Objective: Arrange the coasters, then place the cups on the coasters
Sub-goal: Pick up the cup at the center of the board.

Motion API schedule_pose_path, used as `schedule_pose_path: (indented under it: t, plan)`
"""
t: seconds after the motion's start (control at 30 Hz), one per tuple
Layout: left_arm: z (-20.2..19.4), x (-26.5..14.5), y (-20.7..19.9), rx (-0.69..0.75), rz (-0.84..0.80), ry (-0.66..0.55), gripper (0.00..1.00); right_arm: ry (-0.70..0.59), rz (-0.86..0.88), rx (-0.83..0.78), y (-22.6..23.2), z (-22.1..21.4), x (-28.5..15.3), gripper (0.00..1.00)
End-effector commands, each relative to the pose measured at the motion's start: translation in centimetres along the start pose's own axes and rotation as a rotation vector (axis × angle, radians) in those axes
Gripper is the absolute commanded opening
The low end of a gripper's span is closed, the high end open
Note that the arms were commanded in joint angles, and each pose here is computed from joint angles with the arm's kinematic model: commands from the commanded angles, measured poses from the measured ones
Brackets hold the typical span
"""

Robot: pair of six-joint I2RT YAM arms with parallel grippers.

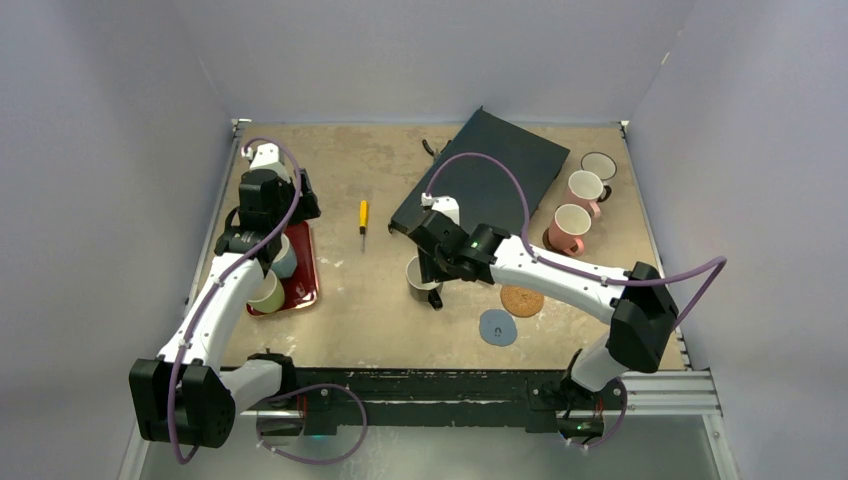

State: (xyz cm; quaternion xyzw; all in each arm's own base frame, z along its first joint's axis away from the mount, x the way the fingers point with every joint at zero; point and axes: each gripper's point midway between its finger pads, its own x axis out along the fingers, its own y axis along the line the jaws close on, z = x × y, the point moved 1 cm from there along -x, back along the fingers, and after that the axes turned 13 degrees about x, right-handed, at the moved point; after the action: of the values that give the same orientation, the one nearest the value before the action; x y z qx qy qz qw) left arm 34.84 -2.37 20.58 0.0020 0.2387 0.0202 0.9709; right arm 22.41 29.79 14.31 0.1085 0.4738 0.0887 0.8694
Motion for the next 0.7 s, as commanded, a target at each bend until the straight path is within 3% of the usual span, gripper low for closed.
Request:
schedule_pose_path:
  t: [0.0,0.67]
  plan:
    - [0.6,-0.4,0.1,0.005,0.000,-0.032,0.71,0.015,-0.098,0.029,-2.0,-1.4,0.3,0.47]
    - [0.1,0.1,0.0,0.007,-0.008,-0.009,0.71,-0.060,-0.091,0.077,-2.0,0.3,-1.5,0.49]
